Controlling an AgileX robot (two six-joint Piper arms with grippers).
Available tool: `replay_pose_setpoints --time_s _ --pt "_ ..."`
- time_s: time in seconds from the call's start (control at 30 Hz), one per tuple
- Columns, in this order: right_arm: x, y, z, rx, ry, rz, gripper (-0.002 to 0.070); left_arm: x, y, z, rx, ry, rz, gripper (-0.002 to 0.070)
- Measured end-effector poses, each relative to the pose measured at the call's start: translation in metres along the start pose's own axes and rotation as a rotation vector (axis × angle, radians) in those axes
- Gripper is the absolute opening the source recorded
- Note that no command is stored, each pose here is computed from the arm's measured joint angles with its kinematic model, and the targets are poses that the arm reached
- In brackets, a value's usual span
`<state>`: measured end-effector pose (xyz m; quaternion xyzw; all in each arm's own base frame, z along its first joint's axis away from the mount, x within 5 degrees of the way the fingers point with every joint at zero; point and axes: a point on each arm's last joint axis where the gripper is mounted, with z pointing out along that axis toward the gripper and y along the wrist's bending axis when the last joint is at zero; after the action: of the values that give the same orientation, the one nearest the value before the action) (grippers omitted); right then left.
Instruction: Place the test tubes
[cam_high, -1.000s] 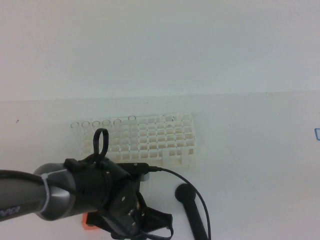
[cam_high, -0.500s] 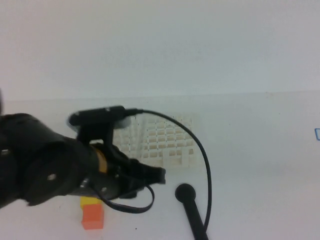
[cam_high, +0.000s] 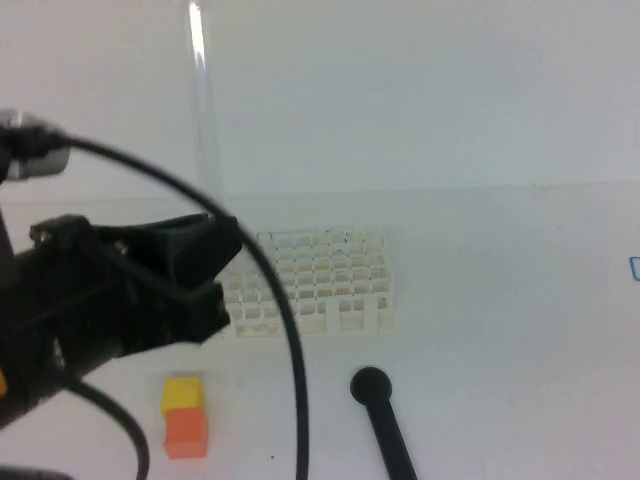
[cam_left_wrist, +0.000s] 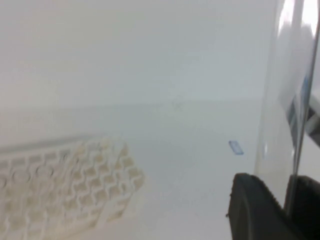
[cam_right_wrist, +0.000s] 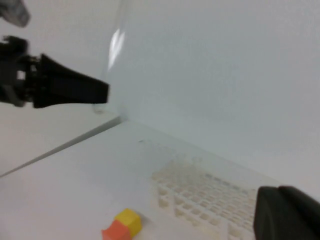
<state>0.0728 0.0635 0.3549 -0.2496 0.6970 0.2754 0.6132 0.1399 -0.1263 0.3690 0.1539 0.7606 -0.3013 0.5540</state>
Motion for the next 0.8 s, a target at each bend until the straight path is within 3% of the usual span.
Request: replay_pose_setpoints --time_s 0.1,0.2,0.3,0.5,0.8 --pt "0.0 0.003 0.009 -0.099 0.006 -0.062 -0.0001 0.03 0.003 -0.006 0.092 -0.08 0.094 0.0107" --pt "0.0 0.001 0.018 -0.141 0.005 -0.098 -0.0001 0.058 0.0 -0.012 0.25 -0.184 0.179 0.0106" --pt "0.0 -0.003 0.028 -0.161 0.002 -0.097 0.0 0.08 -0.003 -0.018 0.388 -0.287 0.185 0.0106" --pt "0.002 -0.001 0.046 -0.266 -0.012 -0.117 0.0051 0.092 0.003 -0.022 0.404 -0.365 0.106 0.0106" --pt "-0.026 0.009 0.079 -0.459 -0.04 -0.096 0.0325 0.085 -0.001 -0.027 0.443 -0.465 0.162 0.0106"
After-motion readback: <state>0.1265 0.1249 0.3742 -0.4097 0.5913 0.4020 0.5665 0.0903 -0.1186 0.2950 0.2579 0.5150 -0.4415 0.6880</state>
